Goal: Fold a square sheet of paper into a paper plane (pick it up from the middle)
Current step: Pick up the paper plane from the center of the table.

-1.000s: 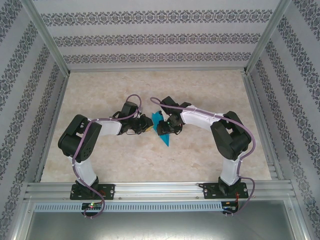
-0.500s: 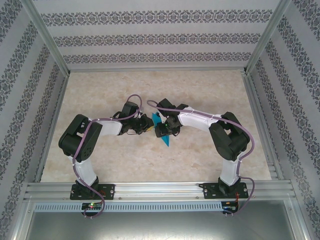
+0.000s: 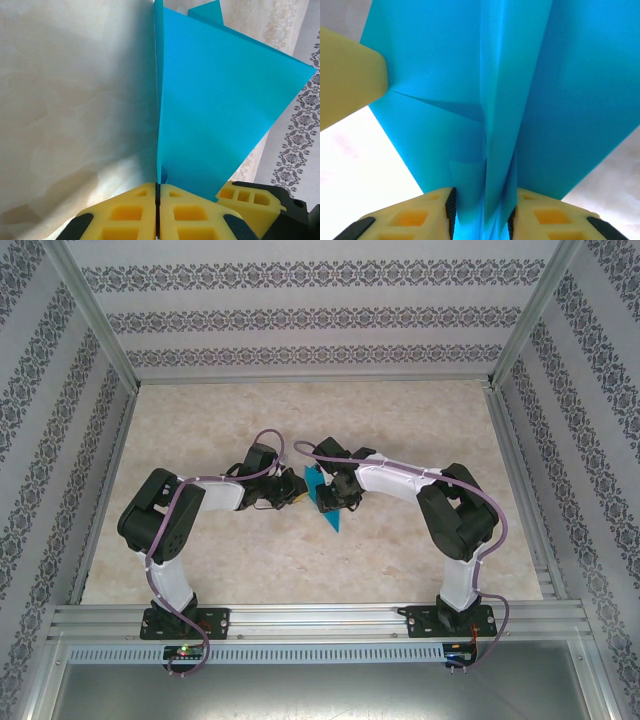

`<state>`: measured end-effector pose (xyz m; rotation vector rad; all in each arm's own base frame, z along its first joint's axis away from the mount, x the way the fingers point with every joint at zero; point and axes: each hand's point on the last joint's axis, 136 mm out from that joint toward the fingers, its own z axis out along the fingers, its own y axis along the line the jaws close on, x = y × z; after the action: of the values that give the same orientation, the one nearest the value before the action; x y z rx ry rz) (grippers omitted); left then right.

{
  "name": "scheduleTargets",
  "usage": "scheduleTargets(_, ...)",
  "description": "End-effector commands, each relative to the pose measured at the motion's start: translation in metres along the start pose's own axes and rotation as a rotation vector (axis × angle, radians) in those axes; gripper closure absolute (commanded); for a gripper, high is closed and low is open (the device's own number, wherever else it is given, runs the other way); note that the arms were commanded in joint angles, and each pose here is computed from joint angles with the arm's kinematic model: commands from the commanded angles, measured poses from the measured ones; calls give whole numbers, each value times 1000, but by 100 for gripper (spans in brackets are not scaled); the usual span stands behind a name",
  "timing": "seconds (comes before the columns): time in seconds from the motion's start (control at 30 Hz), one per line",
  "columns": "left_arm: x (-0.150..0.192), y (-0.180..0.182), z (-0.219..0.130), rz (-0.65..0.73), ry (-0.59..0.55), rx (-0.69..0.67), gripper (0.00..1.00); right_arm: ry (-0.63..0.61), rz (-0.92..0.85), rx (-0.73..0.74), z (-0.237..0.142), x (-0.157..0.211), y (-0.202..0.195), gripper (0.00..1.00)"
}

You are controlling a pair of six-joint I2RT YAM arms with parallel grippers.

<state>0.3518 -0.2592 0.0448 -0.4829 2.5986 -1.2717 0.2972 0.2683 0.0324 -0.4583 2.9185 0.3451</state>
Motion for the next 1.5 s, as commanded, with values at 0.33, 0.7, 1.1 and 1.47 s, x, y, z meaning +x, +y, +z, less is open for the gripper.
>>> scheduleTargets(0.33,1,-4,6,19,9,1,90,-78,-3,56,-2,-17,0,68)
scheduleTargets(0.7,0,-3,6,16,5,-9,89,-51,9,64,2,-7,-1,77)
scheduleTargets(1.1,1,0,7,12,11,-19,89,-91,21,101,7,-21,-2,75)
scheduleTargets(1.47,2,4,9,4,15,-29,89,-108,65,94,6,-24,-3,75)
